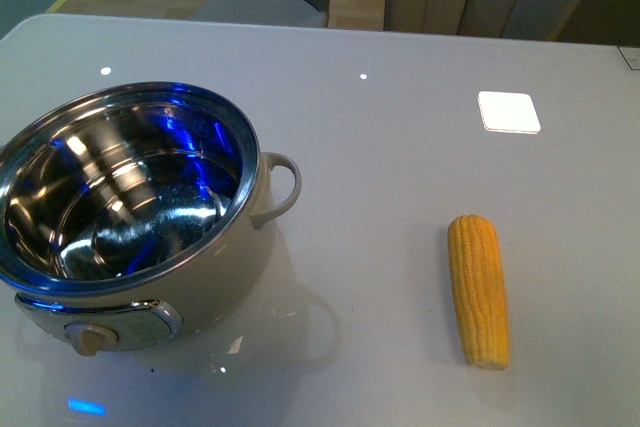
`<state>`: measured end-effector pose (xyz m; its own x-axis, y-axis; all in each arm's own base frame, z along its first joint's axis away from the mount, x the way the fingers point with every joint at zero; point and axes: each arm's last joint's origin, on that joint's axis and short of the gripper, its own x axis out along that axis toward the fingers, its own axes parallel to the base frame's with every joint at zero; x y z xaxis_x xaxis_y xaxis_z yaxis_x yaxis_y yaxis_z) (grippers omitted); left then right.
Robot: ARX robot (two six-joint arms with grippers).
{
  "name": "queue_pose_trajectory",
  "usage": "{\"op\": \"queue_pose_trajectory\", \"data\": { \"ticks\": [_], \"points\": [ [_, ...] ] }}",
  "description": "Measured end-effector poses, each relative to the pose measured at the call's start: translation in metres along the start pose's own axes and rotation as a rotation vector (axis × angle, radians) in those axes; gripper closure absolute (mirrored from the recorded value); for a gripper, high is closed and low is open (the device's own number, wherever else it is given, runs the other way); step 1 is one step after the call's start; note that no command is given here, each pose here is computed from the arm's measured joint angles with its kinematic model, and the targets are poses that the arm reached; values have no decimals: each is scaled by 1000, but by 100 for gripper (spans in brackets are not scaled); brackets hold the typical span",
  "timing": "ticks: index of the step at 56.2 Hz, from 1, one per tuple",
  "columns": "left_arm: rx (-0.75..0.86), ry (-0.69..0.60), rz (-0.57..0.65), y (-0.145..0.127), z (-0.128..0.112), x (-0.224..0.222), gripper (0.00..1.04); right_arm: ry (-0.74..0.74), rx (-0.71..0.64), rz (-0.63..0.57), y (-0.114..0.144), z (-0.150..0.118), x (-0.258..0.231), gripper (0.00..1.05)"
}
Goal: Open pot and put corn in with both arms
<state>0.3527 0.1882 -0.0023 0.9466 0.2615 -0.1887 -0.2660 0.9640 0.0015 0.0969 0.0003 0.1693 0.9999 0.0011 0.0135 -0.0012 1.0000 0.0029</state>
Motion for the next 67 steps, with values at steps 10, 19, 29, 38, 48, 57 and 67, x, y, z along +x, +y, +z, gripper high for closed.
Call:
{"op": "queue_pose_trajectory", "data": {
  "ticks": [10,19,29,38,48,57,67],
  "points": [
    [-23,-67,-33,-5,46,-25,7,0,0,0,0,0,0,9],
    [-41,-130,-76,-13,82,-54,7,0,0,0,0,0,0,9],
    [-65,-159,-145,-31,106,-94,7,0,0,0,0,0,0,9],
    [-100,-161,-200,-47,119,-128,7,0,0,0,0,0,0,9],
    [-159,-170,-231,-59,130,-165,7,0,0,0,0,0,0,9],
    [-55,-166,-256,-72,131,-184,28,0,0,0,0,0,0,9],
    [-2,-171,-260,-92,126,-214,60,0,0,0,0,0,0,9]
  ]
}}
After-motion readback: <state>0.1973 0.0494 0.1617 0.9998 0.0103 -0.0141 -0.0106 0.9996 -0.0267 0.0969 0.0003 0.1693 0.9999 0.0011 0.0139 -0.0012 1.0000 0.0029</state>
